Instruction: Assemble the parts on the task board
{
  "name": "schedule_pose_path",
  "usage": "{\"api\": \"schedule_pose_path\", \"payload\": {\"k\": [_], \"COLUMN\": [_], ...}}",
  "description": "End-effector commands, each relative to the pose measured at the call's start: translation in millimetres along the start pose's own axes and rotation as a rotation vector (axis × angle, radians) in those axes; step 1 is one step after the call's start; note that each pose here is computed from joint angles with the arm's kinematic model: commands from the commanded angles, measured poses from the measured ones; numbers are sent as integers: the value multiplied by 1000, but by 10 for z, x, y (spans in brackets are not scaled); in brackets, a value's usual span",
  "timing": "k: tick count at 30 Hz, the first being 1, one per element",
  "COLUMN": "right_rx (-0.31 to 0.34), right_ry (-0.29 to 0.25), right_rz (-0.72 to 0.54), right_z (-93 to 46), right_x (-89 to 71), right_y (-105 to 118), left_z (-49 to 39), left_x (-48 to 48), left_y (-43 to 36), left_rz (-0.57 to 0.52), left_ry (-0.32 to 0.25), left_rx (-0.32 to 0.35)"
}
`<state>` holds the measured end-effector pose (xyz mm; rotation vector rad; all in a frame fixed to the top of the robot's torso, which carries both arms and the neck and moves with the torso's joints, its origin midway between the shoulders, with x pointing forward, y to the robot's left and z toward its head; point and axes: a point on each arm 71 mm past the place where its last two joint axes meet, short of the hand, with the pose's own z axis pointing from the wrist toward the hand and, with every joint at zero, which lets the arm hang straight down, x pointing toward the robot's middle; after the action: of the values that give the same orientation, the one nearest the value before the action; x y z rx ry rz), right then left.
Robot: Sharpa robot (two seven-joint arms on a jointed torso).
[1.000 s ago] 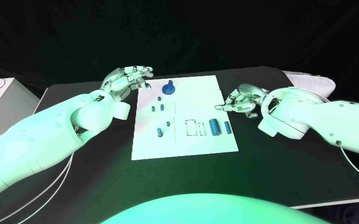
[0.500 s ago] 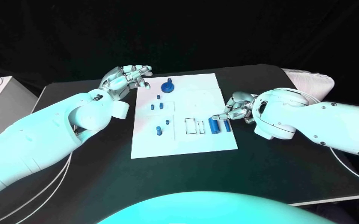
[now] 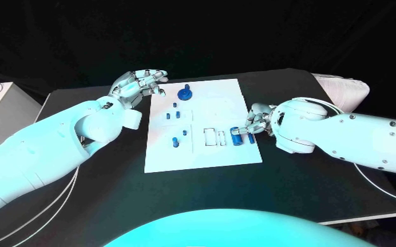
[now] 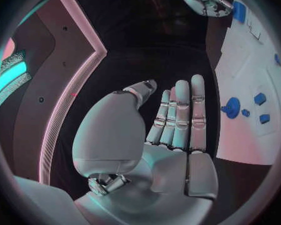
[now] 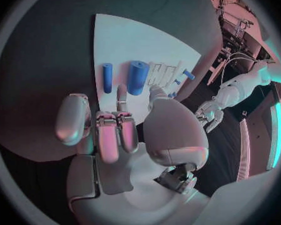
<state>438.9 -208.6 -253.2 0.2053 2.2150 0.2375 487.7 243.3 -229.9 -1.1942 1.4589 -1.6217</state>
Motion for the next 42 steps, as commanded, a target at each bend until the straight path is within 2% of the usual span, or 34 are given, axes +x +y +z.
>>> {"api": "schedule_pose_path", "payload": {"k": [1,8,17,28,42], "right_rx": [23,27,21,46,19], "right_ry": [21,42,44,54,-8], "right_rz": [-46,-47,-39,-29,5], "right_z": [16,62,117,197,140], "right_x": [39,108,160,203,190], "right_y": [-1,30,87,55,113], "left_z": [0,-3,-5,-13,-20], "left_x": [24,34,30,16,4], "left_y": [-7,-11,-11,-15,-18], "left_rz": [-9,-9,-5,-1,1], "left_ry": [19,22,23,20,18], "left_rx": [4,2,1,-1,-2]}}
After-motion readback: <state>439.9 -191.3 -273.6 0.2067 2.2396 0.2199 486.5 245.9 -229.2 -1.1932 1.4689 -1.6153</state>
